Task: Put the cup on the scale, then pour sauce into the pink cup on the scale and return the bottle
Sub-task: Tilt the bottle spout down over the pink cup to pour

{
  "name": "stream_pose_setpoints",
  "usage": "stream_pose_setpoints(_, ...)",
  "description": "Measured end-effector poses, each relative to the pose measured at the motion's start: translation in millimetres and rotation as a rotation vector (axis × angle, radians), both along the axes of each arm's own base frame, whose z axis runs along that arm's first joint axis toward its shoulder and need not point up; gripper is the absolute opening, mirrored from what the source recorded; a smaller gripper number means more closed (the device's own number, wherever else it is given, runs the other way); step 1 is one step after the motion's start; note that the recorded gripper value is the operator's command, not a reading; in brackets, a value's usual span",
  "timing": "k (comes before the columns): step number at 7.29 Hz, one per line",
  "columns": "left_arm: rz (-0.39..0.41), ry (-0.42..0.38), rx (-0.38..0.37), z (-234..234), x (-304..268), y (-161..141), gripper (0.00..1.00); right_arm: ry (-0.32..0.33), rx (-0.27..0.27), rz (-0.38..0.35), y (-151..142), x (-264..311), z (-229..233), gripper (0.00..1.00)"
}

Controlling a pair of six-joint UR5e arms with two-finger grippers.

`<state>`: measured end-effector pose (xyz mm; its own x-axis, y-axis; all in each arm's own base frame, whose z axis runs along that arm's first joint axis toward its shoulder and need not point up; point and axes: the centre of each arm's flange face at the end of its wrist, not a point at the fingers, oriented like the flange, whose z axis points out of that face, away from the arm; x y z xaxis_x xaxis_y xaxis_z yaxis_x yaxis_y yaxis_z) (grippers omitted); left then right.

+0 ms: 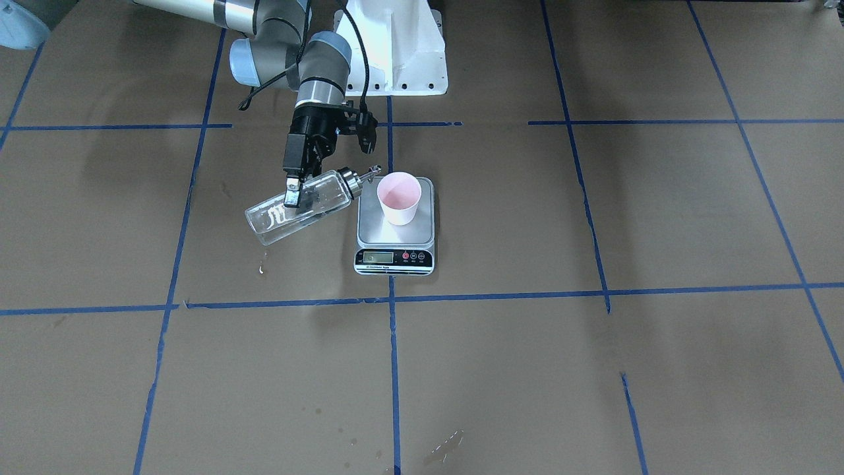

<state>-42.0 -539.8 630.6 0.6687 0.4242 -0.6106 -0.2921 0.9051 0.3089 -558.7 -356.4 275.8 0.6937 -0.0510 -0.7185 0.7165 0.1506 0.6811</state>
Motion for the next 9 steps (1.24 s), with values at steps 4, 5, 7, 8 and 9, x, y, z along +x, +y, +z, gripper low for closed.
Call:
stream_pose_setpoints(4,0.000,0.000,-0.001,1,0,0,1.00,0.201,0.014,0.004,-1,0,-15,0.00)
stream_pose_setpoints(5,0.000,0.000,-0.001,1,0,0,1.00,0.254,0.015,0.007,-3,1,-21,0.00)
stream_pose_setpoints(7,0.000,0.000,-0.002,2,0,1,1.00,0.385,0.021,0.024,-7,5,-28,0.00)
stream_pose_setpoints(8,0.000,0.001,-0.003,2,0,1,1.00,0.435,0.022,0.031,-7,6,-30,0.00)
stream_pose_setpoints(9,0.000,0.001,-0.003,2,0,1,1.00,0.468,0.023,0.035,-8,7,-31,0.00)
